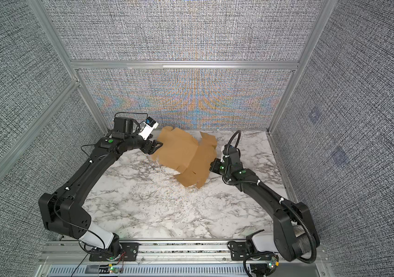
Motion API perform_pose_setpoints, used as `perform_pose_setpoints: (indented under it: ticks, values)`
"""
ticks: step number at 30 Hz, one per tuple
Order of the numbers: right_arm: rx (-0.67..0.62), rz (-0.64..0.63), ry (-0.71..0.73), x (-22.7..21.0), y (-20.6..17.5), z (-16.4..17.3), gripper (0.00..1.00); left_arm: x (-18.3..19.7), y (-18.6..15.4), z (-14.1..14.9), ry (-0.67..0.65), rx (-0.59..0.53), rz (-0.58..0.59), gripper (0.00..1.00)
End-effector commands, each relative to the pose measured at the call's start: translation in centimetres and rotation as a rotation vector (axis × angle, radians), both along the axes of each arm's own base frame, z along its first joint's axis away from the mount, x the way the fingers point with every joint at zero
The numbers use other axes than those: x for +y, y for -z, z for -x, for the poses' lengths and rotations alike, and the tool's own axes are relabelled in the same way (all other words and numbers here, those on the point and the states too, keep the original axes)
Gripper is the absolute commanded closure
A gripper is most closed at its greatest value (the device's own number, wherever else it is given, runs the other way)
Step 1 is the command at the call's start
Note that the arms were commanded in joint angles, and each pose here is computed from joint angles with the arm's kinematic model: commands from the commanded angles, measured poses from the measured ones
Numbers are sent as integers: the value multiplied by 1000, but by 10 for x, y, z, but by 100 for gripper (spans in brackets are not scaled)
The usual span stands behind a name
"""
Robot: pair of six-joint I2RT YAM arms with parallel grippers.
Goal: Assemble paper box
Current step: First fold the bottom flaps of a flat cardboard box at the center of the table.
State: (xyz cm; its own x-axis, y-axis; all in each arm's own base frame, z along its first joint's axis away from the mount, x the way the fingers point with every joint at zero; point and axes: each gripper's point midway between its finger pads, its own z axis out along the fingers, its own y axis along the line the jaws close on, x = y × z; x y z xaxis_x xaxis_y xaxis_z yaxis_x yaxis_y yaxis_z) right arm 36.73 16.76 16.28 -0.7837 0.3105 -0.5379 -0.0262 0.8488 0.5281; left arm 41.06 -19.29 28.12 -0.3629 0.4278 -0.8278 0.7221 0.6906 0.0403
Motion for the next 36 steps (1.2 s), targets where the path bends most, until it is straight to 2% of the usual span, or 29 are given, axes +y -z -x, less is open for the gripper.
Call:
perform_pose_setpoints:
  ticks: [1,5,8,11,15,21,25,29,32,36]
  values:
    - [305,204,-258,-19,25,47,100,-1,-12,3,10,-12,42,21]
    - [421,403,-410,-37,14,40,100,-4,-5,9,28,16,84,20]
    - [424,495,-473,-44,0,28,100,-7,-1,11,42,30,112,20]
    - [444,613,-512,-58,-11,18,100,-12,0,13,62,42,138,20]
    - [460,744,-494,-77,-26,3,100,-17,6,16,90,54,161,20]
    - [469,824,-500,-56,-11,-7,100,-19,21,16,95,60,177,21]
    - [459,828,-491,-36,-1,-9,100,-22,33,17,100,72,205,20]
    - [447,866,-494,-20,3,-11,100,-19,59,15,72,93,199,21]
    - [457,906,-495,-21,4,-14,100,-14,86,17,28,145,184,22]
    - [424,982,-443,-37,-19,-23,100,-15,110,35,32,209,204,26]
